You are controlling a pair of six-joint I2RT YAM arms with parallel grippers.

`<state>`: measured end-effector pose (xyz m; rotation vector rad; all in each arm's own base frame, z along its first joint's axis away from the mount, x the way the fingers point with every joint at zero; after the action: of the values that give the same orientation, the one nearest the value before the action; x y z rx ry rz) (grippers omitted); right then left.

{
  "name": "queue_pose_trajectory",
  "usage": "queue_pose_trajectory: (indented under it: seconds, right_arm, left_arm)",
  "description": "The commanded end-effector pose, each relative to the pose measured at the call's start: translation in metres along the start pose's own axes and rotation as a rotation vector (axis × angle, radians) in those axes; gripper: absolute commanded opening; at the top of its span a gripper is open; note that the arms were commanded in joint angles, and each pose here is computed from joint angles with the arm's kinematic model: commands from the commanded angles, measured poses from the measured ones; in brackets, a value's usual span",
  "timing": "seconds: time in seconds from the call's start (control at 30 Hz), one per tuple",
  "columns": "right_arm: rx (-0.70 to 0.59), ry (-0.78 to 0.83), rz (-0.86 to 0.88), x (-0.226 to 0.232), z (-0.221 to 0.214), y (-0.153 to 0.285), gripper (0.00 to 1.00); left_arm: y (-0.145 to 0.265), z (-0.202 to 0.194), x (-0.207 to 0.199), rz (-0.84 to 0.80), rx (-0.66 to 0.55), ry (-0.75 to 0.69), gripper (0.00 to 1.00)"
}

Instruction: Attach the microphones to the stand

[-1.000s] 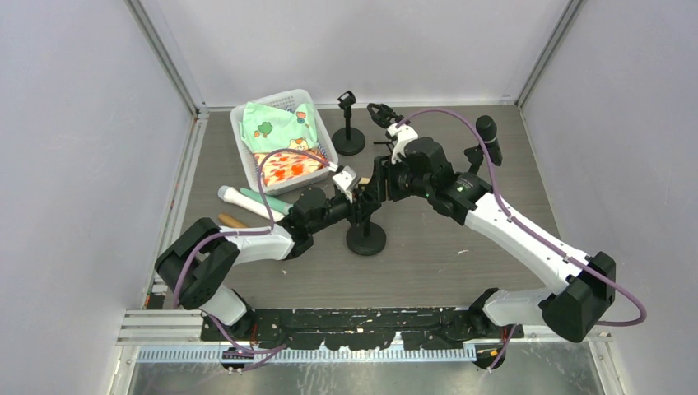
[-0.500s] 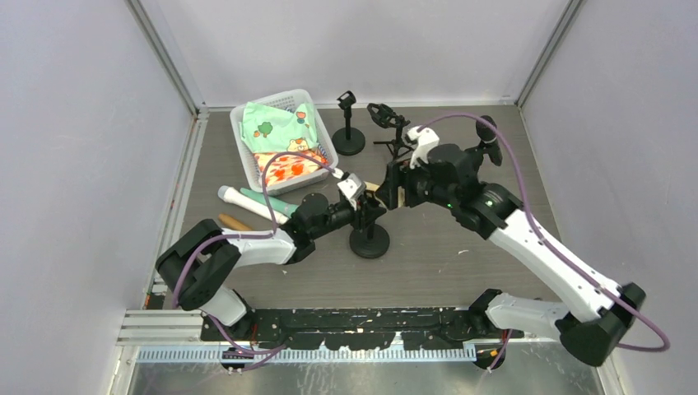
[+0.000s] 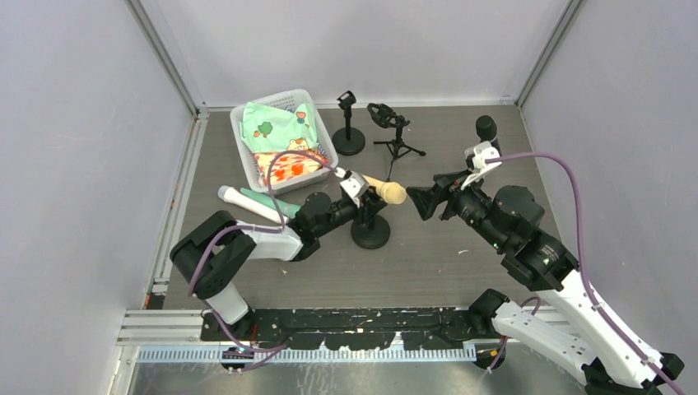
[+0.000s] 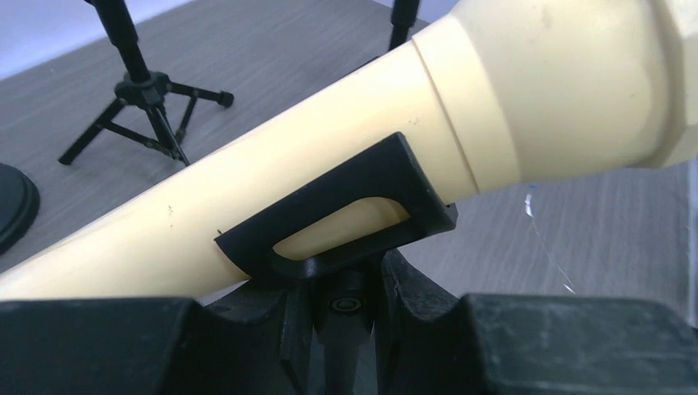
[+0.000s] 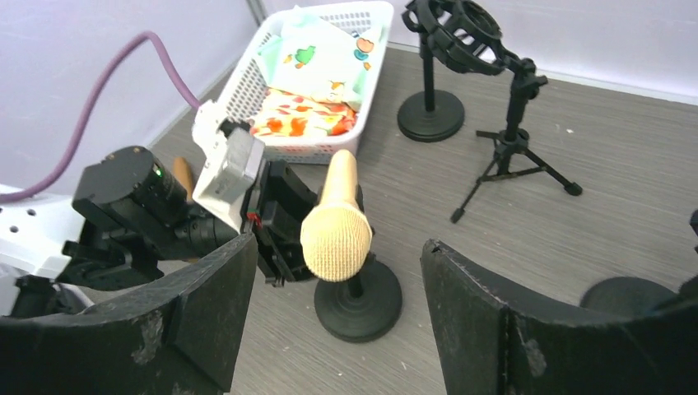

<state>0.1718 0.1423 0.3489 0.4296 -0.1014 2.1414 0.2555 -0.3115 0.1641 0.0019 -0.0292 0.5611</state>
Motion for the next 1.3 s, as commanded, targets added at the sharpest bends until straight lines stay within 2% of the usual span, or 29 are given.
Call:
queue_pose_trajectory:
  seconds: [0.0,0.17,0.37,0.67,0.97,1.27]
  right_arm:
    - [-0.069,0.034,-0.057,-0.01,0.004,-0.003,0.77]
    - [-0.119,0.027,-0.096,-0.016,0.008,0.009,0.77]
    - [-0.19,0.017,-0.127,-0.019,0.022,0.034,0.76]
    - [-0.238,0.017,-0.179,-0.025,0.033,0.067,0.77]
    - [-0.362,0.002,-0.258,-0.035,0.053,0.104,0.77]
    - [-0.379,0.004,-0.282,-0.038,0.058,0.124,0.77]
  left_arm:
    - [-0.028,0.074,0.026,0.074,-0.306,-0.097,0.0]
    - [-0.059,0.085,0.031,0.046,-0.348,-0.133,0.0]
    - [-0.094,0.082,0.039,0.044,-0.372,-0.123,0.0]
    - [-0.146,0.062,0.033,-0.021,-0.319,-0.115,0.0]
    - [-0.193,0.045,0.018,-0.05,-0.286,-0.126,0.0]
    - [-0.228,0.019,0.008,-0.061,-0.234,-0.166,0.0]
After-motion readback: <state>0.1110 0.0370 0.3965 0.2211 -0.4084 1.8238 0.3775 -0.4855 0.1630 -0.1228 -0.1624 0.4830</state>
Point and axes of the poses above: each gripper's point midway between its finger pads, its own y axis back along the fingers, its own x axis along the line the jaws close on, z = x × y, the point moved 6 cm from there along y, back along the fingers, and after that the axes turned 7 degrees about -y, right-handed, at the moved point
